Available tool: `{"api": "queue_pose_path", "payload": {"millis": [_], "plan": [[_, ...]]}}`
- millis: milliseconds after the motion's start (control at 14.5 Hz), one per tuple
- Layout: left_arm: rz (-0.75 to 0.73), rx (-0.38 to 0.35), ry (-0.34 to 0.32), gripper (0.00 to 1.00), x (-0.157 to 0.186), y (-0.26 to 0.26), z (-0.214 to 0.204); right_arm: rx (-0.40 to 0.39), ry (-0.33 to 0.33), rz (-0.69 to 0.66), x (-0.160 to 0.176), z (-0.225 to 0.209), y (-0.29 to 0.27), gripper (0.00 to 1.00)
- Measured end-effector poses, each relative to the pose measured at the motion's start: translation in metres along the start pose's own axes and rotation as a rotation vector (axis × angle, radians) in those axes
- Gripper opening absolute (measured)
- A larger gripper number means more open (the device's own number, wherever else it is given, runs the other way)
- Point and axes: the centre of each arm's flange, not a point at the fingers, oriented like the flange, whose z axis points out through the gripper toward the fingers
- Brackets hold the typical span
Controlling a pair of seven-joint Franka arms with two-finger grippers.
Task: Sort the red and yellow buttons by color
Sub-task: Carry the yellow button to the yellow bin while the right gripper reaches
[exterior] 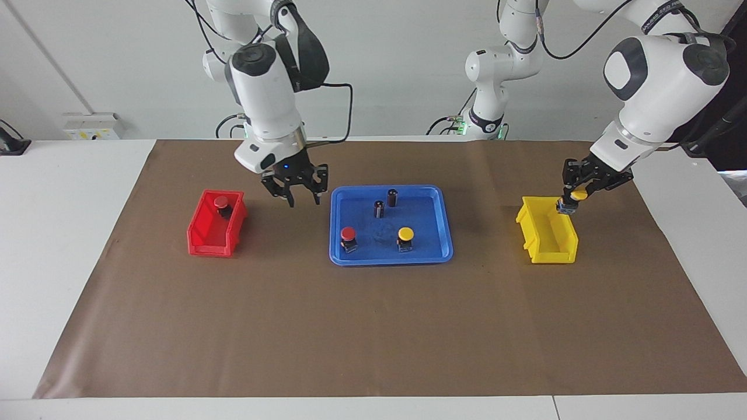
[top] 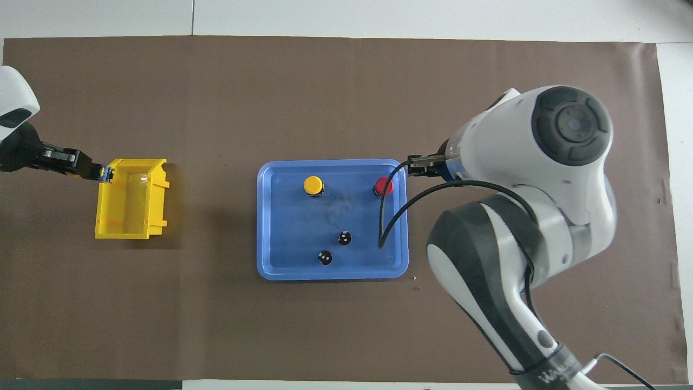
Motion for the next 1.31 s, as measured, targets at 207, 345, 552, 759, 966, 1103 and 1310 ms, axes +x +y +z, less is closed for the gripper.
{"api": "queue_pose_path", "payload": {"millis": [207,345,552,759,966,1103,1310], "plan": [[0.020,0.002,-0.025,0.41,-0.003,0.009,0.025,0.011,0.013,-0.012,-0.002,0.064,-0.043,0.62],[0.018,0.003,-0.037,0.41,-0.007,0.003,0.047,-0.038,0.019,-0.053,0.002,0.096,-0.043,0.63],[0.019,0.002,-0.033,0.41,-0.013,-0.016,0.073,-0.083,0.014,-0.098,0.001,0.122,-0.045,0.63],[0.013,0.006,-0.017,0.41,-0.016,-0.020,0.099,-0.081,0.020,-0.100,0.002,0.129,-0.045,0.63],[-0.006,0.006,-0.017,0.41,-0.023,-0.024,0.131,-0.087,0.006,-0.101,-0.003,0.136,-0.043,0.63],[-0.013,0.007,-0.014,0.41,-0.026,-0.023,0.145,-0.091,-0.003,-0.103,-0.006,0.140,-0.042,0.63],[-0.016,0.009,-0.007,0.41,-0.028,-0.023,0.152,-0.094,-0.010,-0.104,-0.008,0.143,-0.042,0.61]]}}
